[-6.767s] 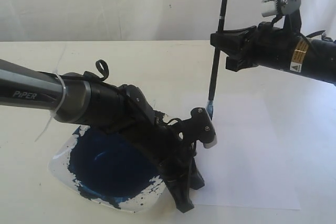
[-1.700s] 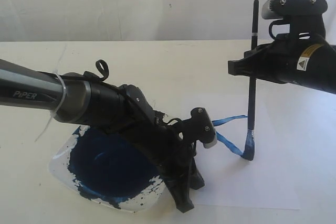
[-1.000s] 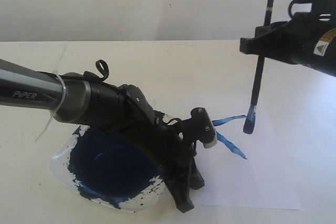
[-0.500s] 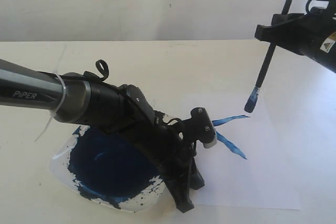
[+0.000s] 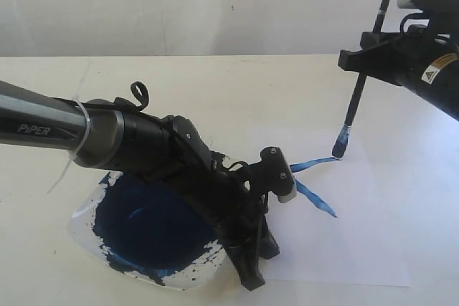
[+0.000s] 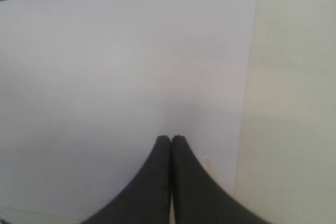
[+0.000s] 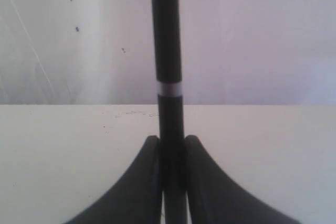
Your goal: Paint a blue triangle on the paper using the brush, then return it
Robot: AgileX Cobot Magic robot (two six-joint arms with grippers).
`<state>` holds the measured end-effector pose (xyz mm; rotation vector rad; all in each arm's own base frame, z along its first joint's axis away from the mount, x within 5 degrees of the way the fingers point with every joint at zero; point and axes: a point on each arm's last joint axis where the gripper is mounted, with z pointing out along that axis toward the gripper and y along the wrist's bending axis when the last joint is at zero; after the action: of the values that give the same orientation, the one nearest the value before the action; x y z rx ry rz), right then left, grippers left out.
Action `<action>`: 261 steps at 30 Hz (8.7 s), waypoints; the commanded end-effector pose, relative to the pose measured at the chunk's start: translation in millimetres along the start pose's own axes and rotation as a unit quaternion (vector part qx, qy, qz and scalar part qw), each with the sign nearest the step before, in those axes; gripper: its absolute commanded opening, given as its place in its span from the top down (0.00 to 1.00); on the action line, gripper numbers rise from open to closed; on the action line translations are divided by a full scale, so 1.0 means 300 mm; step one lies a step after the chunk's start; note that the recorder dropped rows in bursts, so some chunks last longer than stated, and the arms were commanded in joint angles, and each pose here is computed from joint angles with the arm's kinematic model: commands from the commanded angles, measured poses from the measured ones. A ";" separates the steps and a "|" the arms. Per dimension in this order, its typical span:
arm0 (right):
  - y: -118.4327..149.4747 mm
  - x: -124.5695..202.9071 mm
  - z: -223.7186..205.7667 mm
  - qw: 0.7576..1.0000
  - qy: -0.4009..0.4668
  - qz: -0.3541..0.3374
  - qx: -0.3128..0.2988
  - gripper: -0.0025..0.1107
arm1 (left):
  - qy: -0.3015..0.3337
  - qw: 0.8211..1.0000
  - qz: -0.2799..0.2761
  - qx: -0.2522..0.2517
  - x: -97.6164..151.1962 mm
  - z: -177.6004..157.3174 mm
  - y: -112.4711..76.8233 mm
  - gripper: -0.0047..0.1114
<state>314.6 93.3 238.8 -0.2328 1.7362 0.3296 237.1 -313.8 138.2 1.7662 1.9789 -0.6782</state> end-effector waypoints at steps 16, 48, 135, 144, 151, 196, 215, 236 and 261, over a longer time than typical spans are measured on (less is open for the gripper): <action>-0.016 0.019 0.015 1.000 0.002 -0.005 0.016 0.98 | 0.004 1.000 -0.004 0.017 0.004 0.011 -0.014 0.96; -0.016 0.000 -0.062 0.993 0.100 0.053 0.044 0.98 | 0.004 1.000 -0.004 0.015 0.004 0.011 -0.012 0.96; 0.109 -0.028 -0.118 0.989 0.132 0.059 0.000 0.98 | 0.004 1.000 -0.004 0.015 0.004 0.011 -0.012 0.96; 0.104 -0.023 -0.139 0.985 0.162 0.052 0.010 0.98 | 0.004 1.000 -0.004 0.016 0.004 0.011 -0.013 0.96; 0.103 -0.028 -0.155 0.984 0.174 0.038 0.012 0.98 | 0.004 1.000 -0.004 0.016 0.004 0.011 -0.013 0.96; 0.099 -0.020 -0.139 0.985 0.167 0.030 0.010 0.98 | 0.004 1.000 -0.004 0.017 0.004 0.011 -0.013 0.96; 0.103 -0.026 -0.124 0.990 0.143 0.000 -0.002 0.98 | 0.004 1.000 -0.004 0.018 0.005 0.011 -0.014 0.96; 0.119 -0.279 -0.333 1.000 0.022 0.001 -0.008 0.98 | -0.102 0.993 0.036 -0.048 -0.156 -0.298 -0.068 0.96; 0.360 -0.252 -0.301 0.940 0.031 0.301 -0.157 0.98 | -0.104 0.940 -0.080 -0.315 0.190 -1.109 -0.390 0.96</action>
<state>203.7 143.8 343.2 0.0702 1.8028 0.9712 136.4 -88.4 396.8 1.1199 1.9007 -0.2289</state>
